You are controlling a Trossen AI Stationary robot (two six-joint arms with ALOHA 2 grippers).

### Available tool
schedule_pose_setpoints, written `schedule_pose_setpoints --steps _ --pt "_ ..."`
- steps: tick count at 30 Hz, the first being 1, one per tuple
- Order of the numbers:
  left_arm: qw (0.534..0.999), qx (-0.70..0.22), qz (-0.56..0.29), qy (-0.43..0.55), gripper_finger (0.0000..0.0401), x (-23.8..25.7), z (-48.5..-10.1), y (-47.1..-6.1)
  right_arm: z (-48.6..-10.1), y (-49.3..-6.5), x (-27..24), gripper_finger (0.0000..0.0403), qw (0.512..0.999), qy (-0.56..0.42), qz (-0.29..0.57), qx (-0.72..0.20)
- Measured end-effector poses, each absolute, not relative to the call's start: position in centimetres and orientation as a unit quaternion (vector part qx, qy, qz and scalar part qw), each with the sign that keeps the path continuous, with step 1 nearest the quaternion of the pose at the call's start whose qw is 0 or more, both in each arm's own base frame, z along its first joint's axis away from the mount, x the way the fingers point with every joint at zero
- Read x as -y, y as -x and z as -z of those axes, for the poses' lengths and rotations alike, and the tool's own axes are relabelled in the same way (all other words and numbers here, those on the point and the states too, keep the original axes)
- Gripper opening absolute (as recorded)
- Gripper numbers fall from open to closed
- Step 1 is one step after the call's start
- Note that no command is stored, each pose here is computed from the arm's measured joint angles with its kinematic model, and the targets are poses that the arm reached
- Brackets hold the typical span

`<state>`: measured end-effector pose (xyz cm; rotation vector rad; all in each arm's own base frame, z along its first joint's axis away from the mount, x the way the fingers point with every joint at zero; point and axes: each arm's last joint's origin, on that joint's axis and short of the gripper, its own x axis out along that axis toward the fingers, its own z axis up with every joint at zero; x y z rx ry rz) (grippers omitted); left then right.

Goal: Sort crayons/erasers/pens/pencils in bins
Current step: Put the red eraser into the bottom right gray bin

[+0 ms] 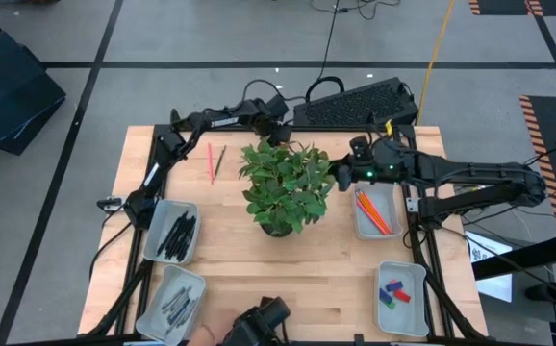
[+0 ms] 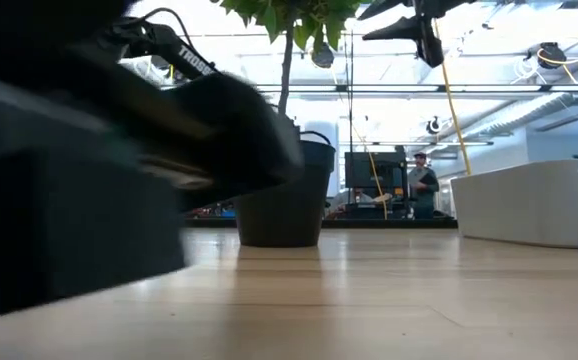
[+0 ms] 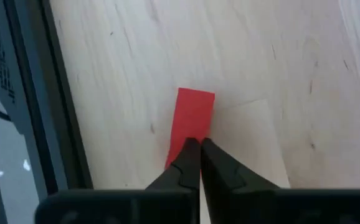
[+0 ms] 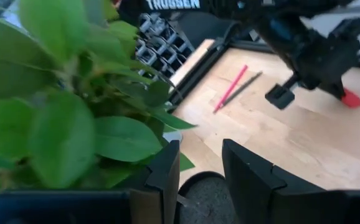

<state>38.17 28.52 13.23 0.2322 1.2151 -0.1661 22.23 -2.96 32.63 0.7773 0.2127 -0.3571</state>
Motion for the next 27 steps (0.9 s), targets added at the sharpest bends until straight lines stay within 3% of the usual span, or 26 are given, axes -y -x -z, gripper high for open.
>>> schedule_pose_setpoints --steps 13,21,27 --pt "0.769 -0.632 0.061 -0.076 0.0008 -26.5 -15.9 -36.9 -33.7 -20.7 2.8 0.0112 0.921 -0.341 0.165 -0.090" --pt "0.787 -0.610 0.043 -0.083 0.0015 -26.7 -17.2 -37.0 -33.5 -20.6 2.8 0.0112 0.919 -0.343 0.168 -0.101" --pt "0.802 -0.580 0.062 -0.132 0.0077 -27.2 -17.2 -37.5 -33.4 -20.6 2.8 0.0112 0.913 -0.357 0.170 -0.101"
